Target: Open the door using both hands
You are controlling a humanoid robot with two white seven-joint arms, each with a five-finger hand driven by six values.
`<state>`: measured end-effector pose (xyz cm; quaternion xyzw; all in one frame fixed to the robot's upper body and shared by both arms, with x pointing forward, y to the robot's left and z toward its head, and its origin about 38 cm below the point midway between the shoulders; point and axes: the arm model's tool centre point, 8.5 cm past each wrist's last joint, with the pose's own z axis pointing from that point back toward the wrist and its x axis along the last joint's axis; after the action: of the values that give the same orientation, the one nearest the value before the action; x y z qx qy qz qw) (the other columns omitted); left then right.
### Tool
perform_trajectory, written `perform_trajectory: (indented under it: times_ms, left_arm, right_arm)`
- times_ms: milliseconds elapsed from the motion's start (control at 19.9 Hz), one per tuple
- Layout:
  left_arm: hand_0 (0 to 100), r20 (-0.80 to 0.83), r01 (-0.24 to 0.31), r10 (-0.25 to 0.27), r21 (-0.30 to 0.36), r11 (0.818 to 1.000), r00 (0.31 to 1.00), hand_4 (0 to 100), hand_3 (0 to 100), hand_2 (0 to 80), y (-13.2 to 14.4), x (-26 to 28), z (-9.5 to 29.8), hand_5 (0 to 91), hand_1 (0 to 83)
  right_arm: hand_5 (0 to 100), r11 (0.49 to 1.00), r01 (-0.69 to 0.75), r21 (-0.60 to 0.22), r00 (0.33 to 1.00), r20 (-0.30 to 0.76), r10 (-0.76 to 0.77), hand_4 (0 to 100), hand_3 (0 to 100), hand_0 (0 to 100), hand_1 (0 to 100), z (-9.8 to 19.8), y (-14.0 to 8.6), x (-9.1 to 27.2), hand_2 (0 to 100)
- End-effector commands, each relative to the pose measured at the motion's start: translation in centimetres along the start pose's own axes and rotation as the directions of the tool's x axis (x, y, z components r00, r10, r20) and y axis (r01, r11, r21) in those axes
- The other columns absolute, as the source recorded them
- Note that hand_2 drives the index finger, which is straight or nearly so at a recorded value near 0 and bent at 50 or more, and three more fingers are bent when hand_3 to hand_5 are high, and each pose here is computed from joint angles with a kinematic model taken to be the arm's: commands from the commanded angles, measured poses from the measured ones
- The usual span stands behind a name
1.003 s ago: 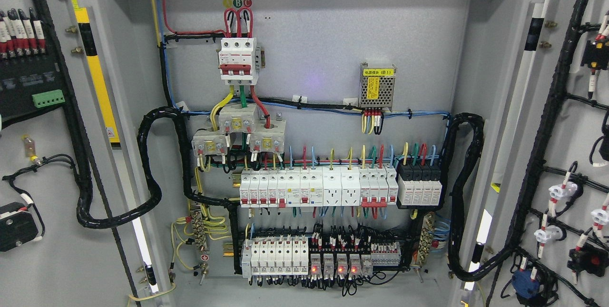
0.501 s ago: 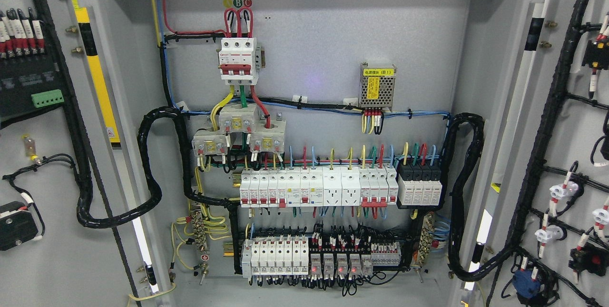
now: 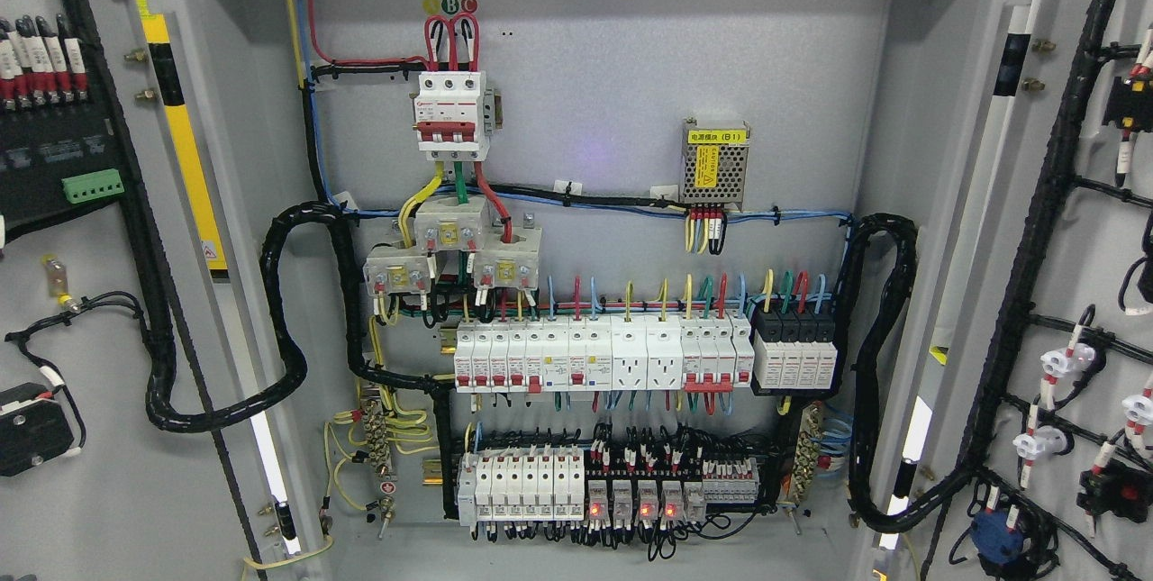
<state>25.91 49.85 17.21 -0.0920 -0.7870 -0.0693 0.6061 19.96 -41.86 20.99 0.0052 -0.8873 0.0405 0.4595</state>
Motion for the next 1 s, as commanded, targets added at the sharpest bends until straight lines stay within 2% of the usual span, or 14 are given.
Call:
perform_trajectory:
  times_ms: [0,150,251,401,551,702,852,952]
  left_arm:
    - [0,0.119,-0.007,0.019,-0.106,0.994,0.993,0,0,0.0,-4.7,2.4,-1.5,0.0,0.0]
    - [0,0.106,-0.035,0.047,-0.110,0.993,0.993,0,0,0.0,-6.2,0.9,-1.4,0.0,0.0]
    - [0,0.053,-0.042,0.049,-0.125,0.991,0.997,0,0,0.0,-8.5,-2.0,-1.1,0.0,0.0]
    - [0,-0.018,-0.023,0.021,-0.094,0.995,1.000,0,0,0.0,-12.3,-6.2,-0.3,0.0,0.0]
    - [0,-0.101,-0.045,0.036,-0.088,0.995,0.994,0,0,0.0,-15.7,-10.3,0.5,0.0,0.0]
    - [0,-0.214,-0.110,0.093,-0.069,0.991,0.972,0,0,0.0,-18.5,-15.0,2.0,0.0,0.0]
    - [0,-0.306,-0.121,0.102,-0.042,0.992,0.947,0,0,0.0,-19.7,-18.4,3.2,0.0,0.0]
    - [0,-0.373,-0.127,0.119,0.002,0.992,0.920,0,0,0.0,-20.8,-20.8,4.2,0.0,0.0]
  right_arm:
    - [0,0.999,0.031,0.026,1.000,-0.004,-0.031,0,0,21,8,-0.1,1.1,-0.5,0]
    - [0,0.996,0.067,0.054,0.998,-0.011,-0.066,0,0,21,8,-0.5,2.3,-1.1,0]
    - [0,0.992,0.098,0.080,0.995,-0.008,-0.098,0,0,21,7,-0.7,3.6,-1.2,0]
    - [0,0.980,0.156,0.123,0.988,-0.030,-0.154,0,0,21,7,-0.8,5.5,-1.9,0]
    - [0,0.962,0.228,0.152,0.973,-0.077,-0.219,0,0,21,7,-0.2,7.8,-3.3,0]
    - [0,0.935,0.316,0.164,0.942,-0.174,-0.288,0,0,21,7,1.5,10.3,-5.9,0]
    - [0,0.912,0.387,0.135,0.893,-0.300,-0.335,0,0,21,7,4.3,12.2,-9.2,0]
    - [0,0.899,0.426,0.105,0.850,-0.386,-0.359,0,0,21,7,6.6,13.3,-11.4,0]
